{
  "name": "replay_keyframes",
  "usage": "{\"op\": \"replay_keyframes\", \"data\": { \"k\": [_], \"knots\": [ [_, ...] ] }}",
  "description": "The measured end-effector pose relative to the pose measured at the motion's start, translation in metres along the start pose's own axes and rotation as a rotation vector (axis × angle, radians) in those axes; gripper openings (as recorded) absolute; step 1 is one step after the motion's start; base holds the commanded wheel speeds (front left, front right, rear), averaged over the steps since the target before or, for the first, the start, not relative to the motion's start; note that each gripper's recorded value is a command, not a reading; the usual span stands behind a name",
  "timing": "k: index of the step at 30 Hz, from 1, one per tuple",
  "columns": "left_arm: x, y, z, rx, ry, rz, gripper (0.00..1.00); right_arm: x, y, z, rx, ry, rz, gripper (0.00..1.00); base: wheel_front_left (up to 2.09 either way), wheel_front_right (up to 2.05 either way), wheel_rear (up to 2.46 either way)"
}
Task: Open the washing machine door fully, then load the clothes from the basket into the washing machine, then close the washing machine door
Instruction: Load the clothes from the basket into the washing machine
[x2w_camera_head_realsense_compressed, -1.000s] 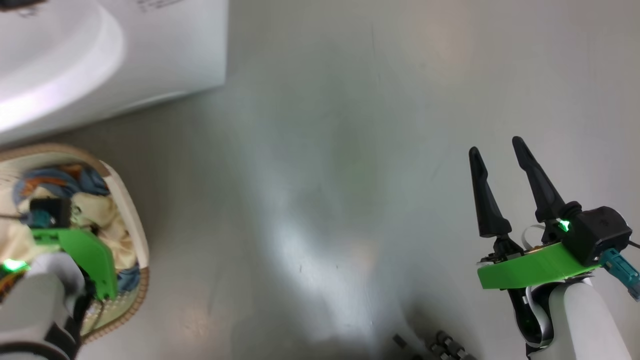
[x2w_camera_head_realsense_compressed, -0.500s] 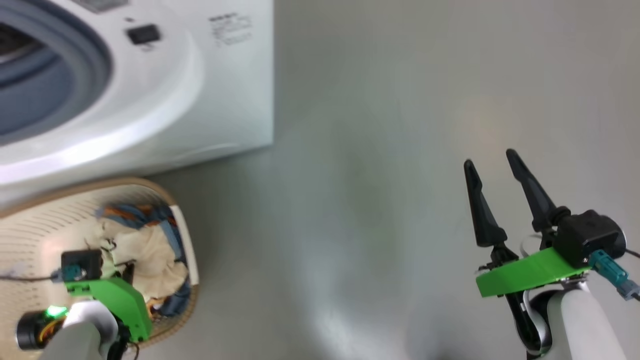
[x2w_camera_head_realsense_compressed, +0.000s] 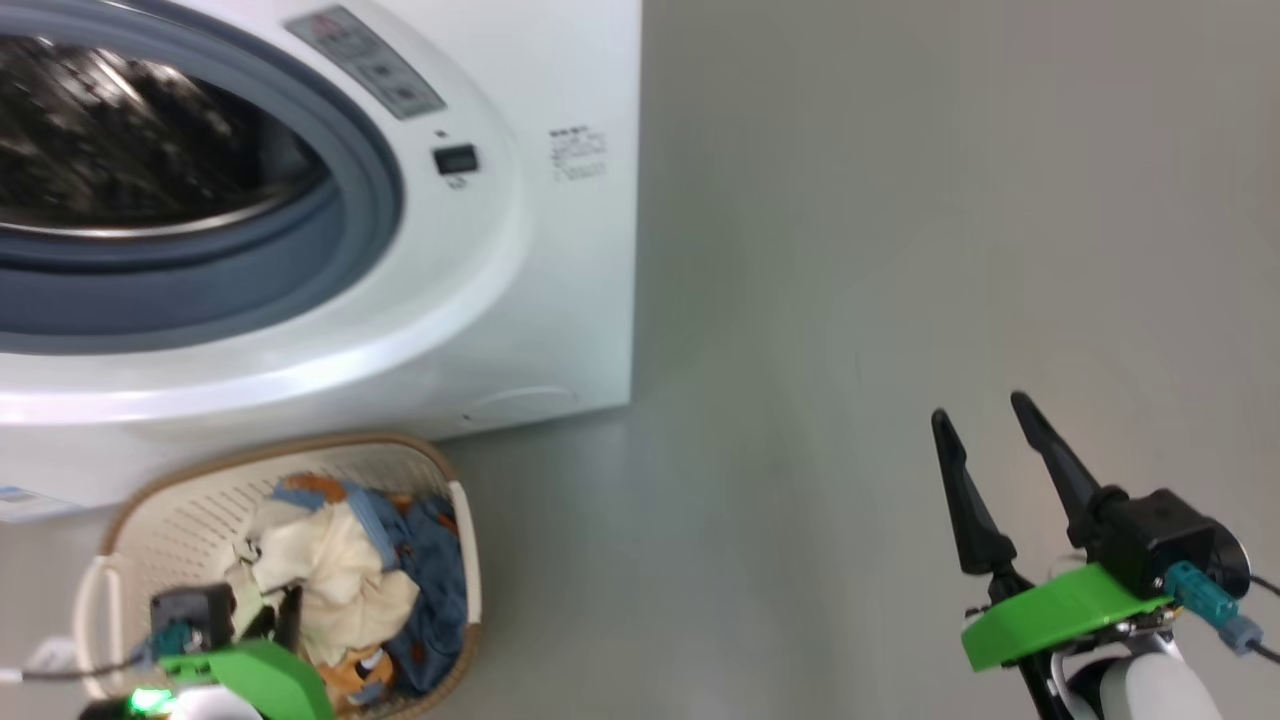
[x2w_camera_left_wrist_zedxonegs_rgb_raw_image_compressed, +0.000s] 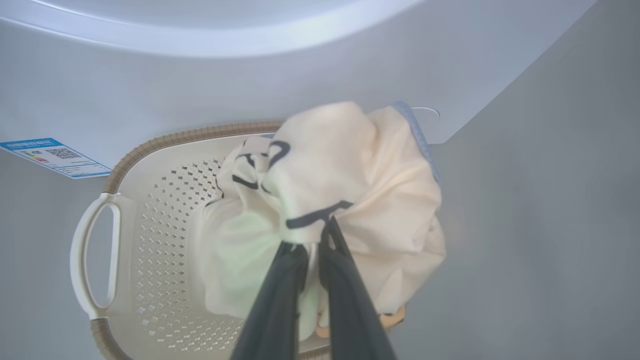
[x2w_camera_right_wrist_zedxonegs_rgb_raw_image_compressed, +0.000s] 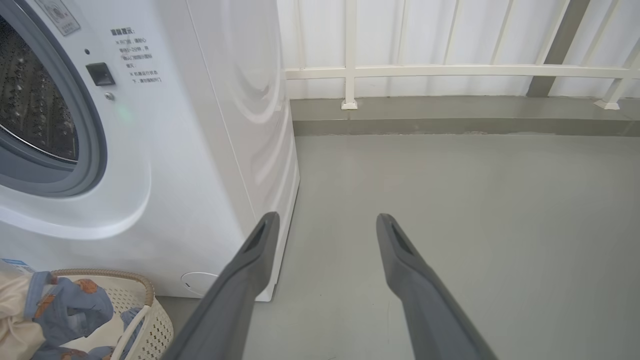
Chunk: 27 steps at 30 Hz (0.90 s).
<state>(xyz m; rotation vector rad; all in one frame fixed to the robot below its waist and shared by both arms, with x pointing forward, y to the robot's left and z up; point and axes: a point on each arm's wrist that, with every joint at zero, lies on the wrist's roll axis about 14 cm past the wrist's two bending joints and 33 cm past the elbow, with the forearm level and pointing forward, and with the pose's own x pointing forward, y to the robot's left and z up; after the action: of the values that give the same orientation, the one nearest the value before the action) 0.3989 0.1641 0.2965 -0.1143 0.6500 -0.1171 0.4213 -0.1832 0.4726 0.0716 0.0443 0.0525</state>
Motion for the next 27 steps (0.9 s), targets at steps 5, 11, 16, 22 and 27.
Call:
{"op": "replay_keyframes", "data": {
  "k": [5,11,16,22,27],
  "knots": [
    [-0.030,0.002,0.016,-0.004,-0.107,0.027,0.00,-0.011,0.008,0.011,-0.012,-0.017,0.021,1.00,0.00,0.00,0.00],
    [-0.065,0.002,0.033,-0.040,-0.231,0.053,0.00,-0.023,0.017,0.026,-0.010,-0.051,0.042,1.00,0.00,0.00,0.00],
    [-0.095,0.004,0.045,-0.065,-0.330,0.080,0.00,-0.032,0.028,0.036,-0.007,-0.072,0.073,1.00,0.00,0.00,0.00],
    [-0.127,0.004,0.056,-0.091,-0.433,0.100,0.00,-0.040,0.039,0.052,0.010,-0.119,0.105,1.00,0.00,0.00,0.00],
    [-0.141,0.006,0.064,-0.103,-0.486,0.117,0.00,-0.045,0.043,0.052,0.016,-0.122,0.116,1.00,0.00,0.00,0.00]
  ]
}}
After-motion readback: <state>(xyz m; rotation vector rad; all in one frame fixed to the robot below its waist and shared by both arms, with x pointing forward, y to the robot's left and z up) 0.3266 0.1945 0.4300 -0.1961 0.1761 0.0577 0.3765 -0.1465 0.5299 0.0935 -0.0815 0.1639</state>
